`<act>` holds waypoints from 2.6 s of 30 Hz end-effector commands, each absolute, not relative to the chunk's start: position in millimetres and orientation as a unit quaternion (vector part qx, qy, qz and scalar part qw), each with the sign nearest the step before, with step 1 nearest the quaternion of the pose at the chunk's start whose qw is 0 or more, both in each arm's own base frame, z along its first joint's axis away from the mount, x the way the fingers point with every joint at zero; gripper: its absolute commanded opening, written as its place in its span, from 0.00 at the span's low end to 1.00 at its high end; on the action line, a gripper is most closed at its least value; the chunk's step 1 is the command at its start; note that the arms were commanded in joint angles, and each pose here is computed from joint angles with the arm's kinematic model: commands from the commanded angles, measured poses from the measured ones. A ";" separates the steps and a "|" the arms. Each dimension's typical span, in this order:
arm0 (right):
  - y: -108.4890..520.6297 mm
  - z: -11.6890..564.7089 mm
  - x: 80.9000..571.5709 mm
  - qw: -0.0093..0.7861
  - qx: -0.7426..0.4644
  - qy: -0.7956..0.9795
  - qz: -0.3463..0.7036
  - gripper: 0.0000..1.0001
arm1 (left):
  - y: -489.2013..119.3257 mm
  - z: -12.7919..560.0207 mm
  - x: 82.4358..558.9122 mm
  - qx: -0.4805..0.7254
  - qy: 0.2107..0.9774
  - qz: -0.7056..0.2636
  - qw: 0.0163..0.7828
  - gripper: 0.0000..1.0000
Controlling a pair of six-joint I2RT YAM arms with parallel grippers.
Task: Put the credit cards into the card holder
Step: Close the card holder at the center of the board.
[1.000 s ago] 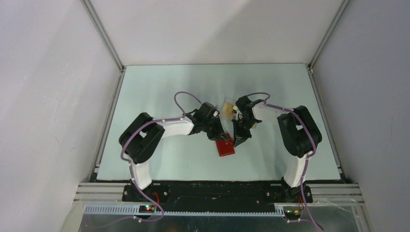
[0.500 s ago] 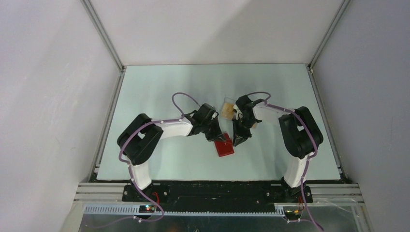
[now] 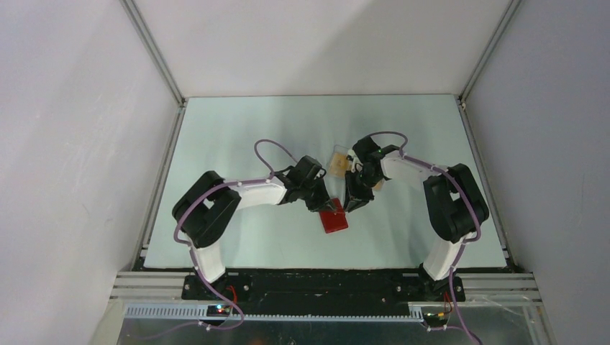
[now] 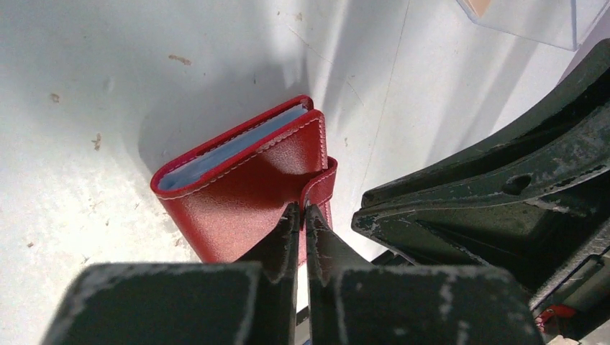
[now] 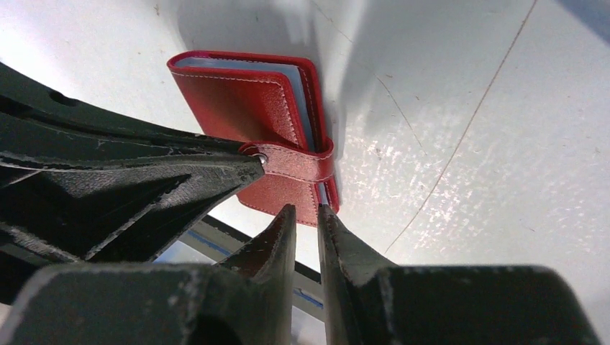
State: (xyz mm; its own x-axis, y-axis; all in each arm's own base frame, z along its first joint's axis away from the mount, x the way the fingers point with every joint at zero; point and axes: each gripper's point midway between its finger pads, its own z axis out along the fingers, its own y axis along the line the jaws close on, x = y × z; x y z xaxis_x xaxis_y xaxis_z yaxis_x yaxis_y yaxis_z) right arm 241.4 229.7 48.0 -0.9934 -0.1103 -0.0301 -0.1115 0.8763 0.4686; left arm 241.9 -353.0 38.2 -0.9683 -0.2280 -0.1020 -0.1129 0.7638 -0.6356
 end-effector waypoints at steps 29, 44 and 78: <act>252.0 22.8 256.8 -0.013 -0.070 0.974 0.216 0.02 | -335.8 45.5 242.9 -0.088 0.939 -0.311 0.117 0.21; 256.0 24.9 255.8 -0.017 -0.069 0.971 0.227 0.03 | -341.2 32.3 238.6 -0.073 0.944 -0.305 0.099 0.11; 255.6 3.4 238.5 -0.064 -0.067 0.976 0.199 0.00 | -347.6 12.7 233.3 -0.058 0.952 -0.289 0.082 0.12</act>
State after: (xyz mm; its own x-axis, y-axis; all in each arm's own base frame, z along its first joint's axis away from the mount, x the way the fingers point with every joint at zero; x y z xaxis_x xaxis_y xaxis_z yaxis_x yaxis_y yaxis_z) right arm 253.8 253.7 26.2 -0.9900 -0.1366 0.0346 -0.1082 0.8943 0.4342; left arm 239.5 -345.0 29.7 -0.9722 -0.2015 -0.1195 -0.0927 0.7995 -0.5934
